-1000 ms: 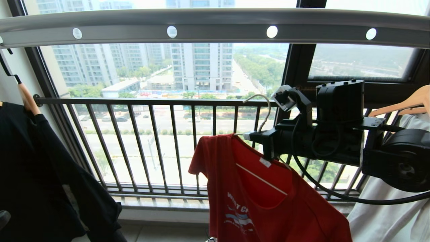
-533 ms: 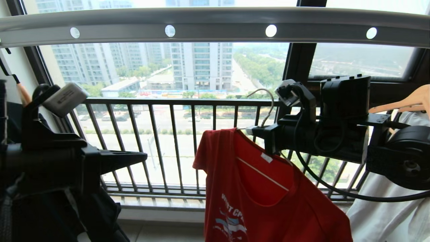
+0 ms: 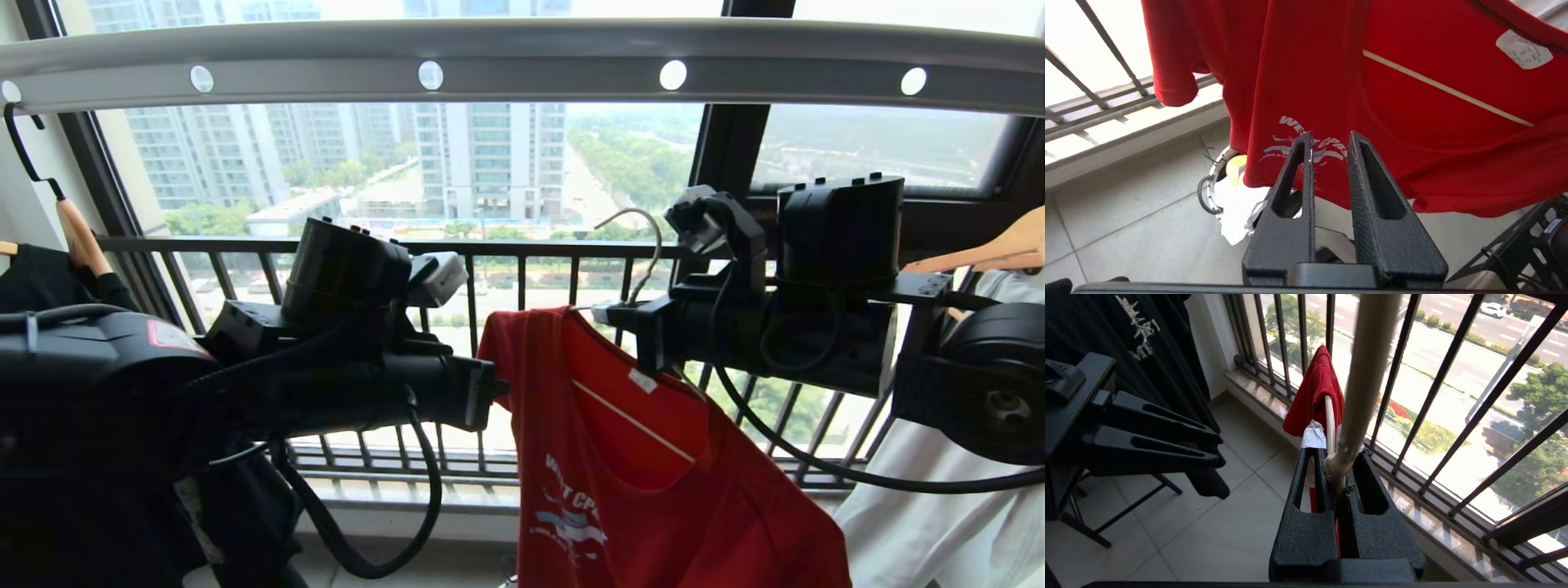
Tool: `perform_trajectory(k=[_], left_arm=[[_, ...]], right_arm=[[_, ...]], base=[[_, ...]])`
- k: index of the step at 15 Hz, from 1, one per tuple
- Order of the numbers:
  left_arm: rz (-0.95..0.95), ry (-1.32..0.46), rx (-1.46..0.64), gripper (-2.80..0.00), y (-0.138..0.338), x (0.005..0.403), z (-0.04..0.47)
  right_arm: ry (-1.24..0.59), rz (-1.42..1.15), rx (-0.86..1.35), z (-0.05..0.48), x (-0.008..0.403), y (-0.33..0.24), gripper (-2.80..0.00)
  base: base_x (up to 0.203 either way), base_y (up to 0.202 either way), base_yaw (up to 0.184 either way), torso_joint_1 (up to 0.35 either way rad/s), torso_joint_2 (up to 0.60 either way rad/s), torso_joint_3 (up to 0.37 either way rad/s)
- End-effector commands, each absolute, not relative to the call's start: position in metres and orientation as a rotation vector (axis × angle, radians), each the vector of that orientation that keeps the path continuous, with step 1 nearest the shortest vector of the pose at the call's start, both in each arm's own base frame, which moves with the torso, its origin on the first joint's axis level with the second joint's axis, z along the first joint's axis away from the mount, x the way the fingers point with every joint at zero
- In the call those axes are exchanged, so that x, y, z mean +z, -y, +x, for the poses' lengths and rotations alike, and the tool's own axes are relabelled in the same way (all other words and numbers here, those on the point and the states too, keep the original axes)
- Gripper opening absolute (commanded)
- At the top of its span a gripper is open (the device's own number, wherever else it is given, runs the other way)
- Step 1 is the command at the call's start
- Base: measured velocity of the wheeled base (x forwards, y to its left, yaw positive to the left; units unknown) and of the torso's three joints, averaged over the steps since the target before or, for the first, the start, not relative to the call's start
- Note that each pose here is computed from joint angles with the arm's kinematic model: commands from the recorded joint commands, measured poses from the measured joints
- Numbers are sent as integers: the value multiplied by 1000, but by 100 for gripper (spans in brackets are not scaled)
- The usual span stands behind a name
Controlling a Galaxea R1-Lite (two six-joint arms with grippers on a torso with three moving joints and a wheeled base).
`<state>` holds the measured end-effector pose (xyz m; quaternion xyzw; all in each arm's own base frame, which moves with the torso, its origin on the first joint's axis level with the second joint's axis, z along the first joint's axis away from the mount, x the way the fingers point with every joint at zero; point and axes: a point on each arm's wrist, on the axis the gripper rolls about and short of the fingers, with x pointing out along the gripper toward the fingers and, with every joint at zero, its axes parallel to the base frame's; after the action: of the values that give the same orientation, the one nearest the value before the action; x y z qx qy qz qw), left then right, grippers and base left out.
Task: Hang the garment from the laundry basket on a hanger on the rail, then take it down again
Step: Take the clothes off the clothes rack
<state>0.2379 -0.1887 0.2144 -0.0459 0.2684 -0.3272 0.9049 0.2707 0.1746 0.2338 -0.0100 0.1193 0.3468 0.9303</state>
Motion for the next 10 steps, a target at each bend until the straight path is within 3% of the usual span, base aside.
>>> perform_trajectory(k=[1, 7, 10], left_arm=[[-32, -542, -530, 0, 222, 189, 239], [-25, -354, -305, 0, 256, 189, 234], [-39, -337, -302, 0, 257, 195, 234]], right_arm=[[-258, -26, 713, 273, 229, -178, -280], [-250, -26, 726, 269, 231, -180, -280], [-245, -27, 739, 264, 233, -183, -280]], base=[[0, 0, 0, 0, 0, 0], [0, 0, 0, 0, 0, 0], [0, 0, 0, 0, 0, 0]])
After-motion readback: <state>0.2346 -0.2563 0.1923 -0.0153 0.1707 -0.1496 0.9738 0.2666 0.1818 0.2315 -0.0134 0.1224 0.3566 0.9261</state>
